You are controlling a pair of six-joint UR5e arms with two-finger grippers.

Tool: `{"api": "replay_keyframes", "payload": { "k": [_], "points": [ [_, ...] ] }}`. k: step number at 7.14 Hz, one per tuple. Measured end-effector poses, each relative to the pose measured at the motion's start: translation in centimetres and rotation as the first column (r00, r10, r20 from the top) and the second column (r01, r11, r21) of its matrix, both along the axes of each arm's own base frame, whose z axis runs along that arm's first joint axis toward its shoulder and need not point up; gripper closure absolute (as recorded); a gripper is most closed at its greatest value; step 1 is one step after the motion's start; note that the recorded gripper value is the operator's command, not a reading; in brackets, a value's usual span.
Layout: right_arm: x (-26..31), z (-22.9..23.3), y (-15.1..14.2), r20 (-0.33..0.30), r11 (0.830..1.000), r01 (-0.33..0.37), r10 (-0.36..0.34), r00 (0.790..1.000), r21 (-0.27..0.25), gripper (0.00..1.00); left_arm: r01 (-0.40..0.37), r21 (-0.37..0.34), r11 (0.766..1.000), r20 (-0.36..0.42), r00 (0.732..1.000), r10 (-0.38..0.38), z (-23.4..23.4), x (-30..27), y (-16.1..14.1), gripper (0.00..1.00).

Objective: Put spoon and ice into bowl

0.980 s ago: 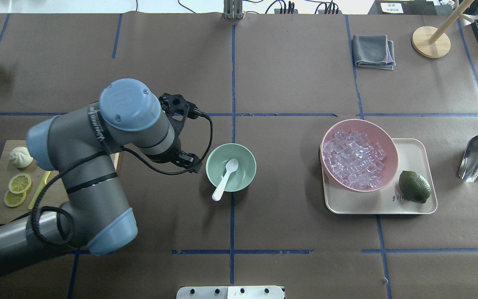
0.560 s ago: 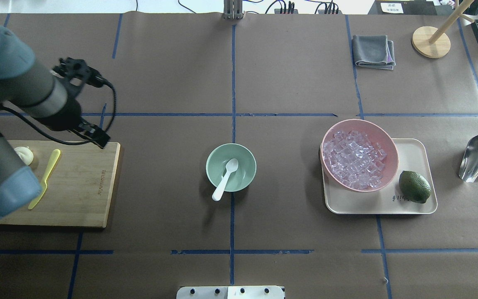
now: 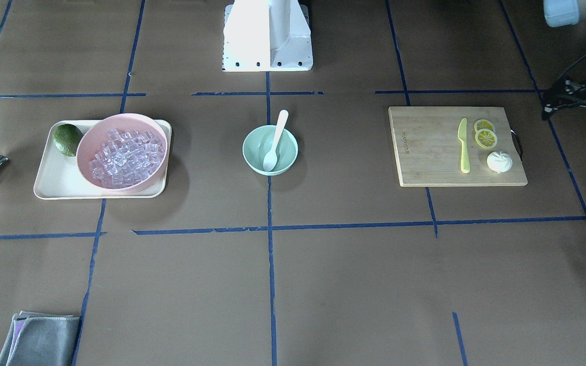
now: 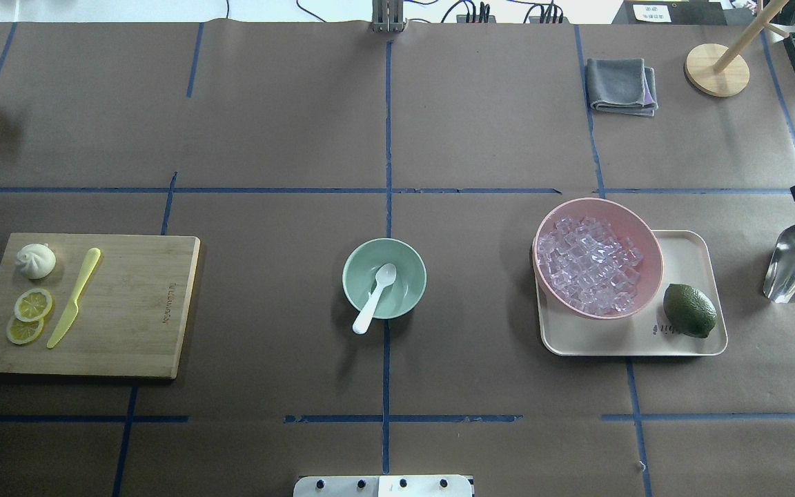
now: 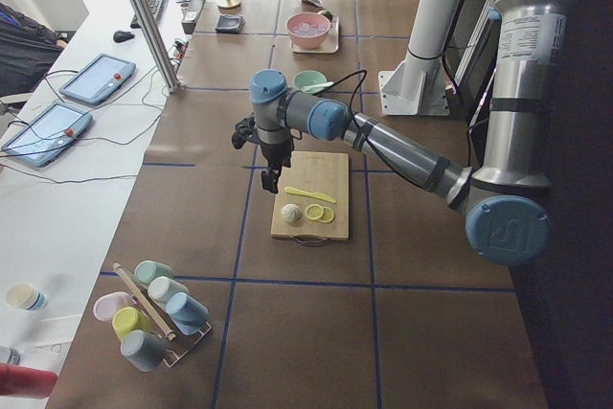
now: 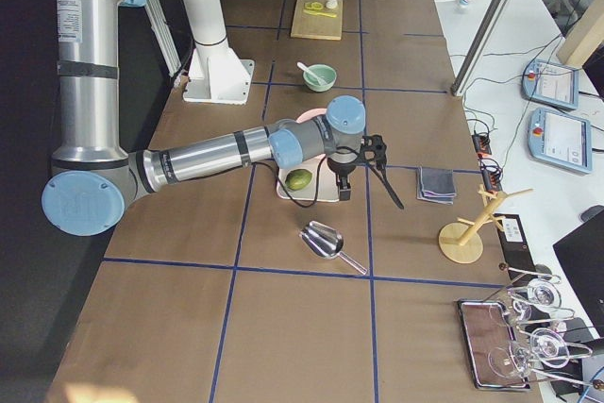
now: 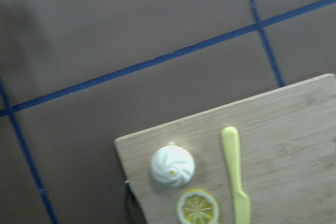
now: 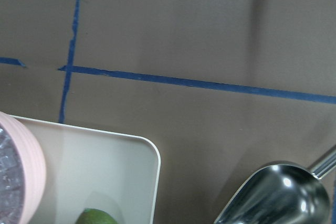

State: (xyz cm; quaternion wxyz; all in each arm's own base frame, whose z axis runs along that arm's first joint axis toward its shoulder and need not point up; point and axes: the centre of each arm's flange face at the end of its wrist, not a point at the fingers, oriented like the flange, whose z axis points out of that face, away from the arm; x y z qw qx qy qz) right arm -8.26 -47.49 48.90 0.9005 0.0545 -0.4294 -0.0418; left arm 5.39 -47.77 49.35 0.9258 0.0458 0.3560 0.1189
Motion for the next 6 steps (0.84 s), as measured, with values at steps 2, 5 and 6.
{"api": "replay_keyframes", "payload": {
  "k": [2, 5, 6],
  "points": [
    [-4.9, -4.6, 1.3, 0.003, 1.0, -0.001, 0.001, 1.0, -0.005, 0.0, 0.04, -0.017, 0.999, 0.014, 0.999, -0.04, 6.5, -8.4, 0.4, 0.0],
    [-12.9, -10.2, 3.0, 0.0, 1.0, -0.013, 0.013, 1.0, -0.008, 0.01, 0.077, -0.054, 0.996, -0.065, 0.995, -0.081, 9.3, -11.8, 1.8, 0.0],
    [-15.7, -11.5, 3.5, -0.023, 0.999, -0.017, 0.018, 1.0, 0.028, 0.01, 0.078, -0.055, 0.995, -0.073, 0.994, -0.082, 9.4, -11.9, 2.1, 0.0]
  ]
}}
